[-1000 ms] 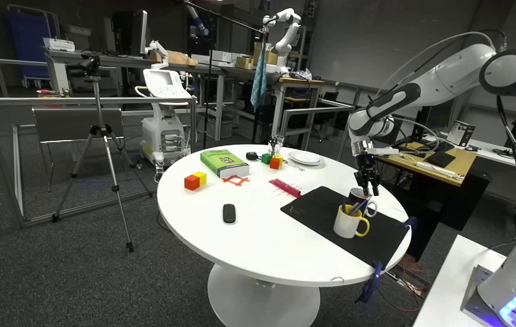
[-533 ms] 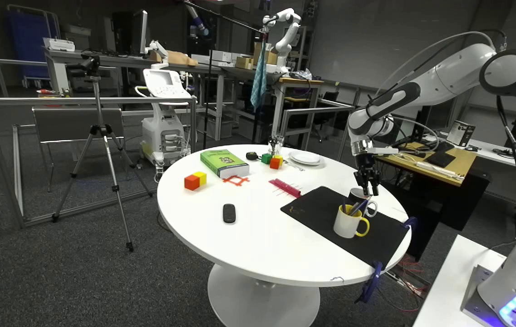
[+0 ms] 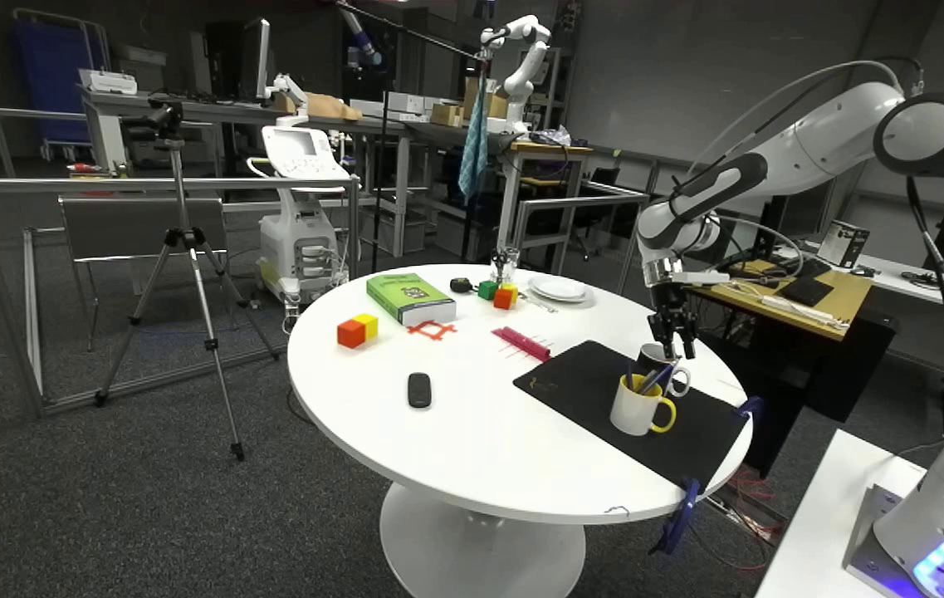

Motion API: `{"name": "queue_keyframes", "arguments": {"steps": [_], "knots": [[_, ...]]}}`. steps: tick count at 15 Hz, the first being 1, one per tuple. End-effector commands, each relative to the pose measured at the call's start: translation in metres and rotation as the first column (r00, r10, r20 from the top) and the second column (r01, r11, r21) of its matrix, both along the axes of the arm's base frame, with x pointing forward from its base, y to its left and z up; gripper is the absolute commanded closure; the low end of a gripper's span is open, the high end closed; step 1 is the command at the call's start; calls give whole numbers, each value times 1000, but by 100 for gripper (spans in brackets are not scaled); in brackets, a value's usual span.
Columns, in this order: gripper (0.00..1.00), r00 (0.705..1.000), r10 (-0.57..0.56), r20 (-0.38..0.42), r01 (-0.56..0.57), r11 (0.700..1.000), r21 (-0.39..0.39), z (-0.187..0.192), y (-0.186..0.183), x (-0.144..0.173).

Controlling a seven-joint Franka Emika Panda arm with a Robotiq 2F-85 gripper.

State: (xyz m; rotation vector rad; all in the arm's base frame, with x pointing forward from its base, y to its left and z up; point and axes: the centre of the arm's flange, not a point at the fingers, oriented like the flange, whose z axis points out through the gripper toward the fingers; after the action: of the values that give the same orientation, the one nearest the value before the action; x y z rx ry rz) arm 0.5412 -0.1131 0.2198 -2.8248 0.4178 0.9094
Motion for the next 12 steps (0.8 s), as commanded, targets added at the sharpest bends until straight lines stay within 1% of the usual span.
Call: {"name": "queue_keyframes", "arguments": {"steps": [1,2,3,4,5,6,7,9,12], "knots": [[40,1000,-17,-14,17,1000,12,1,-9,8],[41,1000,-19,-14,19,1000,13,-1,-10,9],[49,1000,-21,-13,21,1000,11,-2,-11,9],[48,1000,-22,-13,23,1000,10,-2,-12,10],[50,1000,-25,-12,25,1000,10,-3,-12,10],[58,1000,-27,-10,27,1000,11,-4,-13,11],[53,1000,-28,-9,28,1000,10,-4,-13,12],[55,1000,-30,-4,30,999,10,-6,-13,14],[54,1000,-31,-3,31,999,8,-8,-13,16]]}}
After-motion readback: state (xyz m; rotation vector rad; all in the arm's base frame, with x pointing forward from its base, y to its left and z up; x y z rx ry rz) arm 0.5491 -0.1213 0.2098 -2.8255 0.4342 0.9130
